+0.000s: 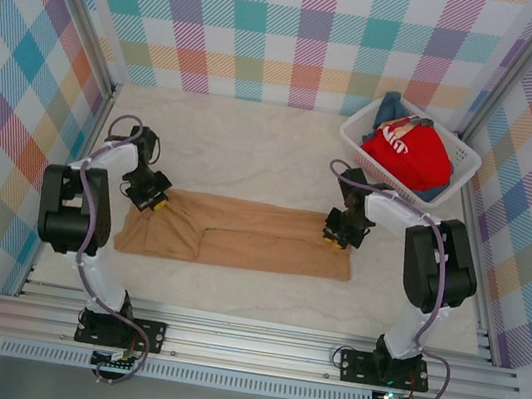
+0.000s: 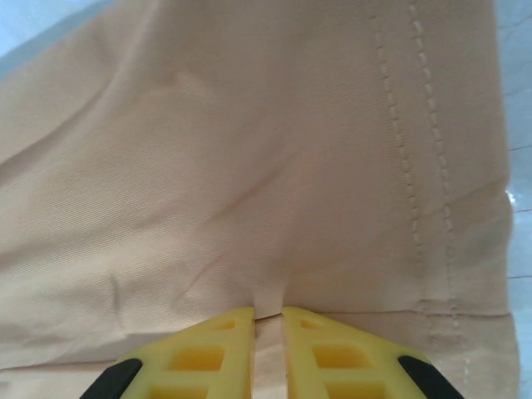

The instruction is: Fold and stack the t-shirts

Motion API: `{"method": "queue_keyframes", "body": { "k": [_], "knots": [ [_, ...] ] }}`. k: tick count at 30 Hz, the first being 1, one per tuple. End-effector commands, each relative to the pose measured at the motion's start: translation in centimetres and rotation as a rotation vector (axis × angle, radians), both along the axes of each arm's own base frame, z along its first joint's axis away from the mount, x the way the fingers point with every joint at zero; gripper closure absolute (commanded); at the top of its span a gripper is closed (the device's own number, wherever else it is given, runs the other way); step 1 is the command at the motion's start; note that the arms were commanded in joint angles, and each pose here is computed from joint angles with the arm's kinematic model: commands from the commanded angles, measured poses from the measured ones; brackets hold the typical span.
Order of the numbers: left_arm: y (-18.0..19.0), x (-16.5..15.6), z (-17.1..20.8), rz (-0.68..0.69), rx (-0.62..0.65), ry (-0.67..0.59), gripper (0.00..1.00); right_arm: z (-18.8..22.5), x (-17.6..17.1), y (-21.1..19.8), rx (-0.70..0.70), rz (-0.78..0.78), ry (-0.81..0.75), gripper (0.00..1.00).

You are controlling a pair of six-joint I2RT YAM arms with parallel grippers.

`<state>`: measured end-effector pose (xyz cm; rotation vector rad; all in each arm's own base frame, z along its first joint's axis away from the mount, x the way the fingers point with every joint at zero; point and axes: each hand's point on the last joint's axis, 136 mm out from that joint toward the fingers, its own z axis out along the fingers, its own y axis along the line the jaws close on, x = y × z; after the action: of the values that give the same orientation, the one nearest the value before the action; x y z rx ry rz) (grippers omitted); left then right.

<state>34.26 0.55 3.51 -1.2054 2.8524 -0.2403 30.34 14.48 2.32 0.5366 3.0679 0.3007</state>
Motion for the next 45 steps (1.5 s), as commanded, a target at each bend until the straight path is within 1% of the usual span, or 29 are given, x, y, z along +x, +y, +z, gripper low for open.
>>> {"method": "queue_keyframes", "body": {
  "k": [1,5,9,11,13,16,17,19,21,23,26,28,30,32,36,39,41,45],
  "knots": [
    [1.8,2.1,-0.5,-0.021,0.039,-0.018,0.96,-1.3,-1.4,-1.1,-0.063,0.023,0.061,0.84],
    [2.2,2.8,-1.8,-0.036,0.053,0.018,0.96,-2.2,-2.1,-1.4,-0.078,0.027,0.091,0.84],
    [2.3,2.3,-2.9,-0.043,0.058,0.060,0.96,-2.6,-2.5,-1.5,-0.079,0.031,0.098,0.84],
    [2.3,2.2,-2.6,-0.037,0.057,0.057,0.94,-2.4,-2.4,-1.4,-0.075,0.035,0.092,0.84],
    [2.2,2.8,-0.9,-0.044,0.068,0.015,0.88,-1.8,-1.9,-1.2,-0.064,0.040,0.070,0.84],
    [1.9,4.1,3.7,-0.059,0.098,-0.096,0.75,0.6,-0.7,-0.9,-0.048,0.048,-0.006,0.82],
    [1.7,4.3,5.4,-0.061,0.104,-0.126,0.73,1.6,-0.2,-0.9,-0.049,0.051,-0.040,0.81],
    [1.1,4.1,7.9,-0.059,0.105,-0.169,0.71,3.5,0.9,-0.9,-0.045,0.047,-0.105,0.80],
    [-0.6,2.8,9.1,-0.057,0.062,-0.182,0.71,4.7,2.0,-0.8,-0.034,0.047,-0.150,0.79],
    [-2.3,0.8,8.7,-0.044,0.019,-0.153,0.73,5.0,3.0,-0.6,-0.028,0.056,-0.165,0.78],
    [-4.0,-2.8,6.9,0.052,-0.042,-0.091,0.76,4.1,4.2,0.1,-0.018,0.086,-0.136,0.77],
    [-4.3,-5.0,5.0,0.134,-0.058,-0.046,0.79,3.1,4.6,0.7,-0.004,0.102,-0.101,0.77],
    [-4.3,-6.4,3.2,0.198,-0.068,-0.013,0.80,1.9,4.5,1.0,-0.006,0.109,-0.050,0.77],
    [-4.3,-6.6,1.9,0.211,-0.066,0.009,0.81,0.9,4.2,0.8,-0.020,0.114,-0.012,0.77],
    [-4.2,-5.5,-0.2,0.203,-0.047,0.065,0.81,-1.1,2.7,-0.5,-0.095,0.113,0.084,0.76],
    [-4.2,-3.3,-1.2,0.182,-0.035,0.076,0.82,-2.0,1.0,-2.0,-0.162,0.086,0.153,0.77],
    [-4.4,-0.8,-1.6,0.146,-0.034,0.060,0.81,-2.0,-0.2,-2.8,-0.198,0.064,0.186,0.77],
    [-7.3,6.1,-2.0,-0.002,-0.061,0.008,0.79,-1.8,-2.6,-3.8,-0.212,0.000,0.212,0.76]
  ]
}}
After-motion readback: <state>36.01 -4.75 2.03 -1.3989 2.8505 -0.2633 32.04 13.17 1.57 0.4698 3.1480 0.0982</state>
